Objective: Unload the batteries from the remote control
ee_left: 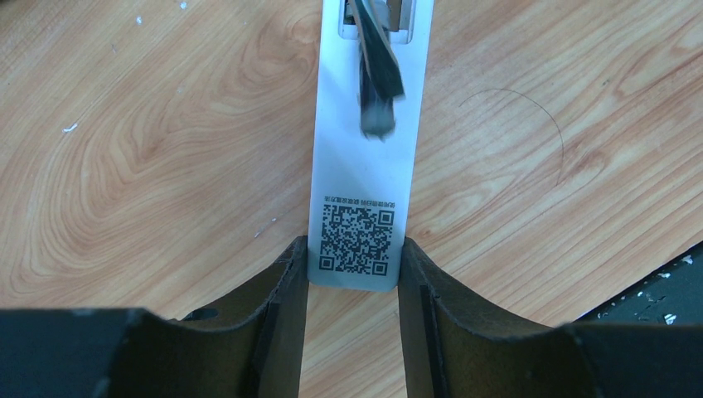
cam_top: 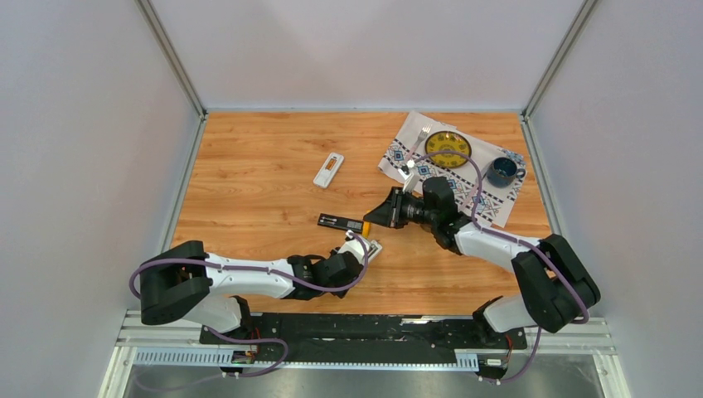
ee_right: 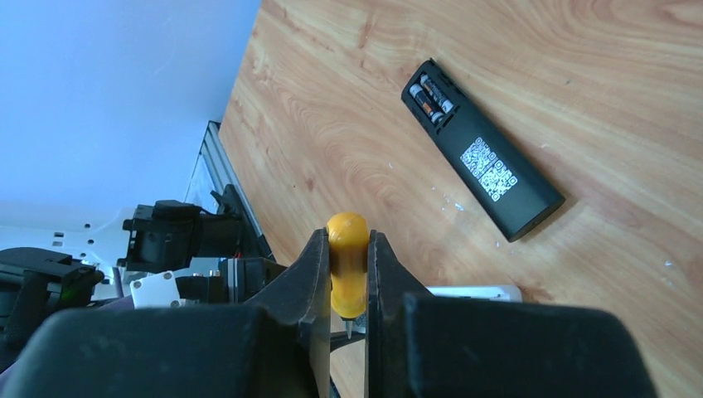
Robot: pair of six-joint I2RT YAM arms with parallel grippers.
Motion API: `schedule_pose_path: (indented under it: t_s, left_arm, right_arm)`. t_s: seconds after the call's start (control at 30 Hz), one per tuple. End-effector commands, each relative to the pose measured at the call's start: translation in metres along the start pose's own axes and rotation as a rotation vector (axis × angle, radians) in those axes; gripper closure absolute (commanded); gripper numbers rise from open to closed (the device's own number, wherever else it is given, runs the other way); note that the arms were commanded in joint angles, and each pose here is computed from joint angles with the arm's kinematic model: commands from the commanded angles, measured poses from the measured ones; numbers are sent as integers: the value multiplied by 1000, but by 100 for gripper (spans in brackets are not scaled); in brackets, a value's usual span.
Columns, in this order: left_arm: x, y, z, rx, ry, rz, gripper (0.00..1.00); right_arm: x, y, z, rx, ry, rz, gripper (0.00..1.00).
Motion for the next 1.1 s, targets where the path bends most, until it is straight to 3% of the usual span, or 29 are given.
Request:
schedule_pose_path:
  t_s: [0.0, 0.57, 1.07]
  left_arm:
    - [-15, 1, -4, 2, 73, -5, 100]
    - [-14, 0, -4, -2, 74, -3, 100]
    - [-14, -2, -5, -17, 84, 8, 100]
  right_arm:
    - [3, 9, 4, 50, 4, -10, 100]
    - [18, 1, 11, -104, -61, 56, 100]
    - [20, 5, -18, -68, -8, -4, 100]
Point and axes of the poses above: each gripper's point midway between its finger pads, its own z axis back along the fingers, its own y axis along the line the jaws close on, x = y × z, the point moved 9 cm from there along z, back along the fingers, and after that the axes turned 1 degree about z, right-handed, at the moved point
